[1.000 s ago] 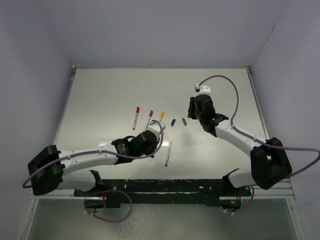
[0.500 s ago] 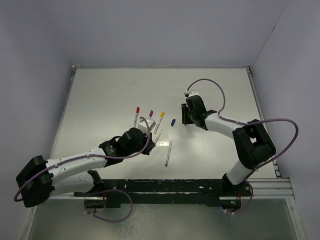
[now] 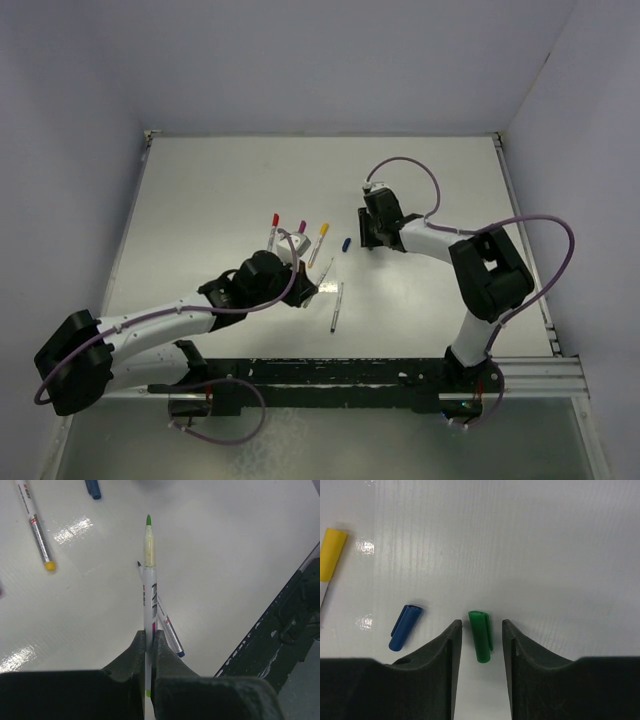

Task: Insert the pens into the pen caps

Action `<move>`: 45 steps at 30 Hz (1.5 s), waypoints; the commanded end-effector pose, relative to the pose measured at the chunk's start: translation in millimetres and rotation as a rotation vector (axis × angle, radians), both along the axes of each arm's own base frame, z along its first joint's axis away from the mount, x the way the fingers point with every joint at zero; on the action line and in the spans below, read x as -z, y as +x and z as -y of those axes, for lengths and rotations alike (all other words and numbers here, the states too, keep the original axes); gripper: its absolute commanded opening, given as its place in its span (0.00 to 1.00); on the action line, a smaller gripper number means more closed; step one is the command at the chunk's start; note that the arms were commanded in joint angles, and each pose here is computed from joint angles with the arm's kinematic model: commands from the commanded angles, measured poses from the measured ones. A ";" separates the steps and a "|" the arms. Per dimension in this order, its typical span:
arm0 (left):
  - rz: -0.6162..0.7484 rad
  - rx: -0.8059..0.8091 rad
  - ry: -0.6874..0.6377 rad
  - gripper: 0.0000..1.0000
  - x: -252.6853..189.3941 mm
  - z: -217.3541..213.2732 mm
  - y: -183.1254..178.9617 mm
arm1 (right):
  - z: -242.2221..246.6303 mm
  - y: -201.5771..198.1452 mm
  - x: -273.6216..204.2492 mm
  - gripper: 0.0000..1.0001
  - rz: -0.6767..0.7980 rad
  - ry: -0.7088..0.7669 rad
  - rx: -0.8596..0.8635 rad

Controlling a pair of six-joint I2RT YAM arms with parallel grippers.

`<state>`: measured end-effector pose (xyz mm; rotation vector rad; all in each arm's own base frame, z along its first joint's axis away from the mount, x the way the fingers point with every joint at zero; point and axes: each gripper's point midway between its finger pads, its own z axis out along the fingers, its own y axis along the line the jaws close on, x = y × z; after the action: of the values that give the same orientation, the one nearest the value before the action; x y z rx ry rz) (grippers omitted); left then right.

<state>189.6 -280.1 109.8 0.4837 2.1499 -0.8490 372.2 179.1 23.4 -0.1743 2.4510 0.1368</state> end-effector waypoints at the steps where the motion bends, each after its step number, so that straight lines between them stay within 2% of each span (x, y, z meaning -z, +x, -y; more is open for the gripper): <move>1: 0.003 0.029 -0.094 0.00 -15.5 13.3 1.5 | -0.1 14.7 -14.9 0.40 0.041 -0.010 0.017; 21: -0.005 0.008 -0.102 0.00 -14.0 9.5 5.5 | 21.7 -11.2 26.0 0.27 -0.121 -0.122 0.071; 23: -0.006 0.007 -0.101 0.00 -13.3 9.4 5.4 | 23.1 -12.6 28.9 0.21 -0.136 -0.132 0.076; 27: -0.003 -0.002 -0.097 0.00 -12.5 7.9 6.9 | 26.7 -19.6 34.5 0.00 -0.166 -0.144 0.084; 32: -0.002 -0.008 -0.096 0.00 -11.3 8.0 9.1 | 24.0 -26.1 35.5 0.00 -0.174 -0.121 0.066; 37: 0.017 0.000 -0.091 0.00 -13.9 11.3 14.1 | 5.5 -9.4 0.4 0.00 -0.056 -0.010 0.037; 41: 0.023 -0.004 -0.096 0.00 -13.3 14.4 18.1 | -14.7 14.6 -66.6 0.00 0.140 0.129 0.007; 45: 0.040 0.009 -0.166 0.00 -21.1 23.1 19.5 | -24.3 10.1 -130.9 0.00 0.341 0.279 -0.049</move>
<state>198.2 -287.3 102.7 0.4515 2.1568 -0.9041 367.5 180.4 63.4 -0.1282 2.3747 0.2101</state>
